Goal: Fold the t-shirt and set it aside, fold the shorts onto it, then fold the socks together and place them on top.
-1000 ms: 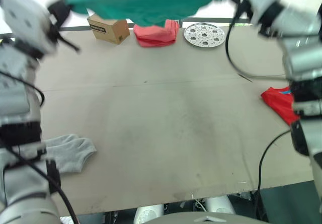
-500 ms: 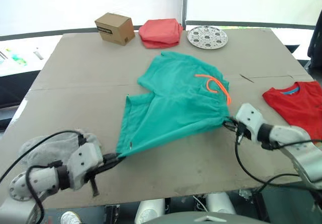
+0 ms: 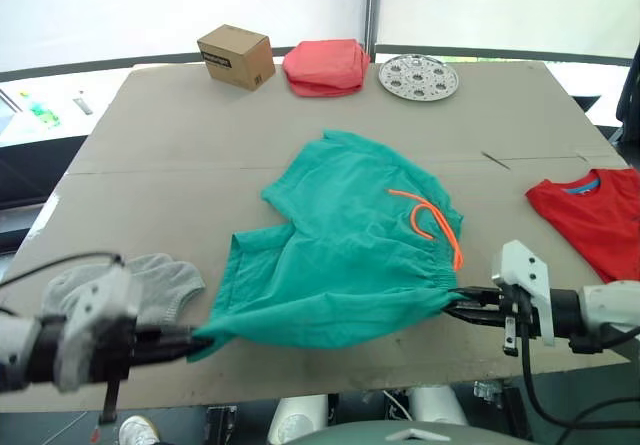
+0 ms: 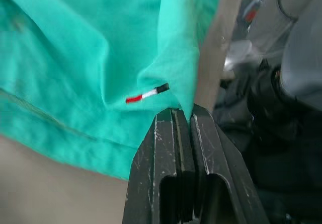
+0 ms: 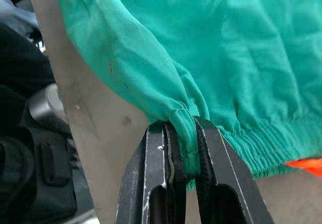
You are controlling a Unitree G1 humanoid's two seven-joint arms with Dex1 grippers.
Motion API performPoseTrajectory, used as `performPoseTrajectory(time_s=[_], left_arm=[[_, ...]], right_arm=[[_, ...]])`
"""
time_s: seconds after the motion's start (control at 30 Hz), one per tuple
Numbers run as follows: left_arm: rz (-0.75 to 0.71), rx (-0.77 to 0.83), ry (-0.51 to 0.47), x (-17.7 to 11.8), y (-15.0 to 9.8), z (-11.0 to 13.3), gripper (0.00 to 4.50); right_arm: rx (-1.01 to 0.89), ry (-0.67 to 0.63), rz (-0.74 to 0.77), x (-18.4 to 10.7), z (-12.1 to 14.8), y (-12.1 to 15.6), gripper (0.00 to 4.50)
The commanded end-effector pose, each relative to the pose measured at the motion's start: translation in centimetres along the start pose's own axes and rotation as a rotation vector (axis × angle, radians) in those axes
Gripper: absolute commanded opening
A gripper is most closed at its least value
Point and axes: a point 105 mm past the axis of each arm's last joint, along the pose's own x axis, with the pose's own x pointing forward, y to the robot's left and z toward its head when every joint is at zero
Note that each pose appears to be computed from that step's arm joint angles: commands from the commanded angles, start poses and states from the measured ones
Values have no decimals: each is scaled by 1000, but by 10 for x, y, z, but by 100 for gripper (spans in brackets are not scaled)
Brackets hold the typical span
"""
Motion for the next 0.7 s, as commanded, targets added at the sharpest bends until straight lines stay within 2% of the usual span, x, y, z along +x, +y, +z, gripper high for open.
performPoseTrajectory(time_s=[0.03, 0.13, 0.3, 0.47, 0.7], left_arm=[[-11, -2, -53, 3, 15, 26, 1], [34, 77, -79, 14, 46, 57, 1], [187, 206, -90, 41, 103, 97, 1], [299, 333, -108, 73, 148, 136, 1], [445, 543, -70, 106, 194, 169, 1]], right_arm=[[24, -30, -43, -8, 12, -10, 3], [116, -65, -73, -16, 23, -26, 3], [169, -61, -220, -22, 30, -61, 3], [239, -44, -411, -26, 33, -99, 3], [251, -46, -565, -22, 41, -130, 3]])
